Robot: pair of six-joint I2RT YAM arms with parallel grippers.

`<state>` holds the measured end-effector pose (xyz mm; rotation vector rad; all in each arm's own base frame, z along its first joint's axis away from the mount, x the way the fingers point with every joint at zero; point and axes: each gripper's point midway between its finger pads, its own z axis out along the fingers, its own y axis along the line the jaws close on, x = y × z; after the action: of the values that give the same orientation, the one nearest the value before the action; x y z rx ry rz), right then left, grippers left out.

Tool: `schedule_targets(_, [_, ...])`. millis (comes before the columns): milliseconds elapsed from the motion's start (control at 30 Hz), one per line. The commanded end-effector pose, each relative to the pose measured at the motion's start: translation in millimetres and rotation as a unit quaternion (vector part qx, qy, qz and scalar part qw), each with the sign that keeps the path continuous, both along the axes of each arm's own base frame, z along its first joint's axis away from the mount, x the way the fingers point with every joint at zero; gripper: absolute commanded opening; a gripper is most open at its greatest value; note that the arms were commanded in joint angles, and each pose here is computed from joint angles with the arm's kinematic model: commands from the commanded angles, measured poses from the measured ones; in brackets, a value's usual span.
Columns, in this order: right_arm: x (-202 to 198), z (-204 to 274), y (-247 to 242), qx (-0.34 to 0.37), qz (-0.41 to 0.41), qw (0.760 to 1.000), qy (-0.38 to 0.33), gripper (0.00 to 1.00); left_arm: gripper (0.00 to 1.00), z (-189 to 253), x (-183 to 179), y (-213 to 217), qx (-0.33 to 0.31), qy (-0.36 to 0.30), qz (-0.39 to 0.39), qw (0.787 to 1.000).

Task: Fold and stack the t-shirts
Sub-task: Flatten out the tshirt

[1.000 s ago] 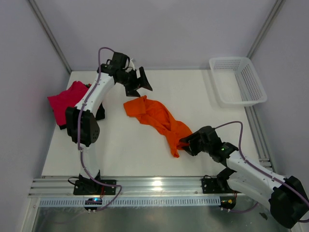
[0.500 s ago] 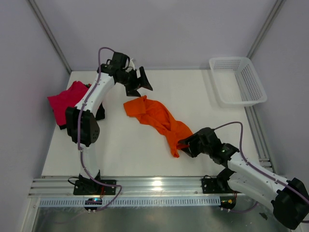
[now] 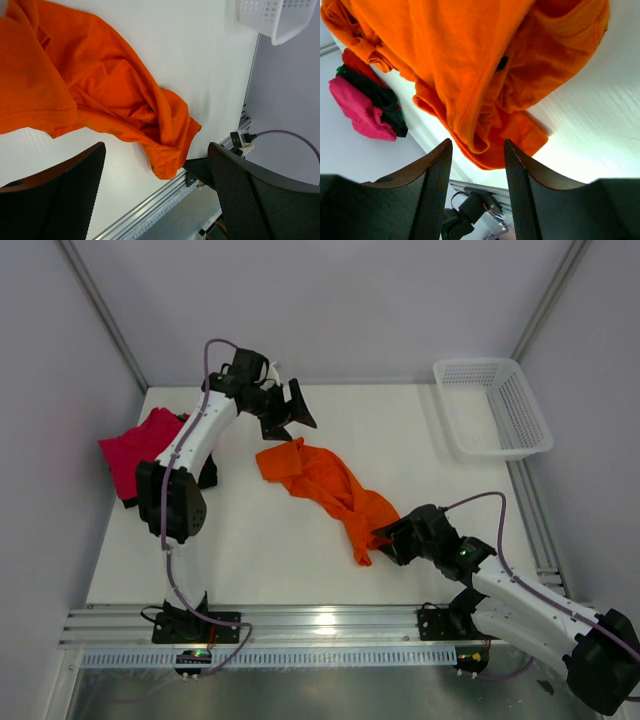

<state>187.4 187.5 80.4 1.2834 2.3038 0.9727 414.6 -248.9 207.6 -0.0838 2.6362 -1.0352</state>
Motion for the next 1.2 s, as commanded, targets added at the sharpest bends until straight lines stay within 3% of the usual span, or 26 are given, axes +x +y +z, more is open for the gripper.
schedule_targets(0, [7,-5,1,-0.001,-0.012,1.0,-0.007,0.5,0.85,5,2,1,-0.005,-0.015,-0.005,1.0])
schedule_targets(533, [48,12,22,-0.024,0.0,0.998,-0.054,0.49,0.85,-2,1,4,0.008,-0.011,-0.01,1.0])
schedule_targets(600, [52,11,25,-0.022,0.002,0.998,-0.058,0.44,0.85,-3,0,5,0.009,-0.01,-0.01,1.0])
schedule_targets(767, [56,13,31,-0.023,0.016,0.997,-0.071,0.11,0.85,-8,-3,7,0.013,-0.008,-0.009,1.0])
schedule_targets(867, [57,15,28,-0.032,0.018,0.996,-0.078,0.03,0.85,-9,-4,7,0.013,-0.006,-0.009,1.0])
schedule_targets(1033, [70,29,8,-0.059,0.0,0.993,-0.098,0.03,0.84,-6,-3,6,0.01,-0.009,-0.01,1.0])
schedule_targets(1167, [99,72,-52,-0.109,-0.075,0.979,-0.152,0.03,0.84,-5,-5,8,0.013,-0.01,-0.01,1.0])
